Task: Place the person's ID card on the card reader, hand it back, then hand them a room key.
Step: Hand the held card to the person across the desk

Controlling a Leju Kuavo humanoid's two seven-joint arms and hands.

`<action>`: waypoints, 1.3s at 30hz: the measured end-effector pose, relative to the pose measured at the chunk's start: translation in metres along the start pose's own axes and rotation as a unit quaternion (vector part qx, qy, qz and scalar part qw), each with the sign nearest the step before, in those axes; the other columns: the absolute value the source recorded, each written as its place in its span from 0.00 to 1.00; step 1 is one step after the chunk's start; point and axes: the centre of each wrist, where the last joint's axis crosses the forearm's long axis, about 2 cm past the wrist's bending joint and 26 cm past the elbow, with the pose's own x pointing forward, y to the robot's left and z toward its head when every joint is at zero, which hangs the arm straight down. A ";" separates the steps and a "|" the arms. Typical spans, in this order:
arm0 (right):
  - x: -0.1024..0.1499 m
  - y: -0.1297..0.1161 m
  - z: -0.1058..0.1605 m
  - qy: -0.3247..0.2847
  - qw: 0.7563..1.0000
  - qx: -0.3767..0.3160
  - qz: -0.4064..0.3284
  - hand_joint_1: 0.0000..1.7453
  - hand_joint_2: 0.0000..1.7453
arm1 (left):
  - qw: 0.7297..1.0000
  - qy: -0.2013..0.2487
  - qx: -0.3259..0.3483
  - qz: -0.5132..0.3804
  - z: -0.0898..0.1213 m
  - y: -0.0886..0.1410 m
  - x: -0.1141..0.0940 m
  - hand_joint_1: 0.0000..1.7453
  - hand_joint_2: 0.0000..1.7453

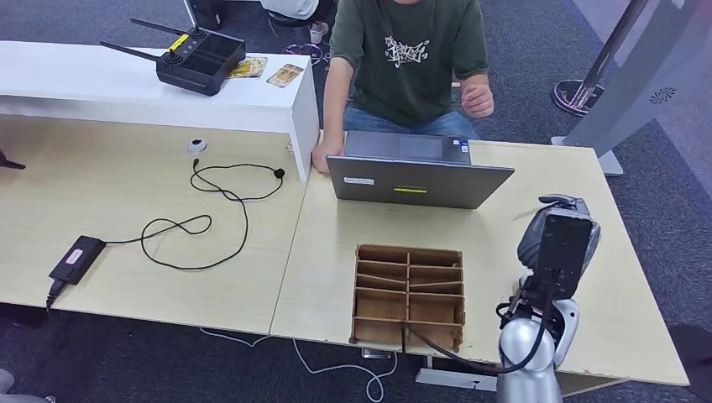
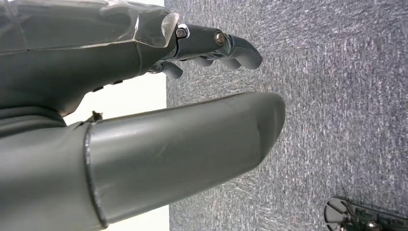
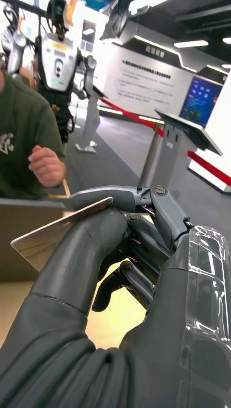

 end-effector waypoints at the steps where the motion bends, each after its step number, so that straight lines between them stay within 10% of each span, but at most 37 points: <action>1: 0.005 0.004 -0.007 -0.006 1.000 0.002 -0.004 1.00 1.00 | 1.000 0.000 0.000 -0.002 0.000 0.001 0.001 0.00 0.00; 20: 0.069 0.047 -0.084 -0.043 0.999 0.009 -0.005 1.00 1.00 | 0.999 0.008 0.000 -0.048 0.001 0.007 0.008 0.00 0.00; 39: 0.072 0.072 -0.117 0.021 0.993 0.047 0.104 1.00 1.00 | 0.997 0.015 -0.001 -0.070 0.001 0.006 0.012 0.00 0.00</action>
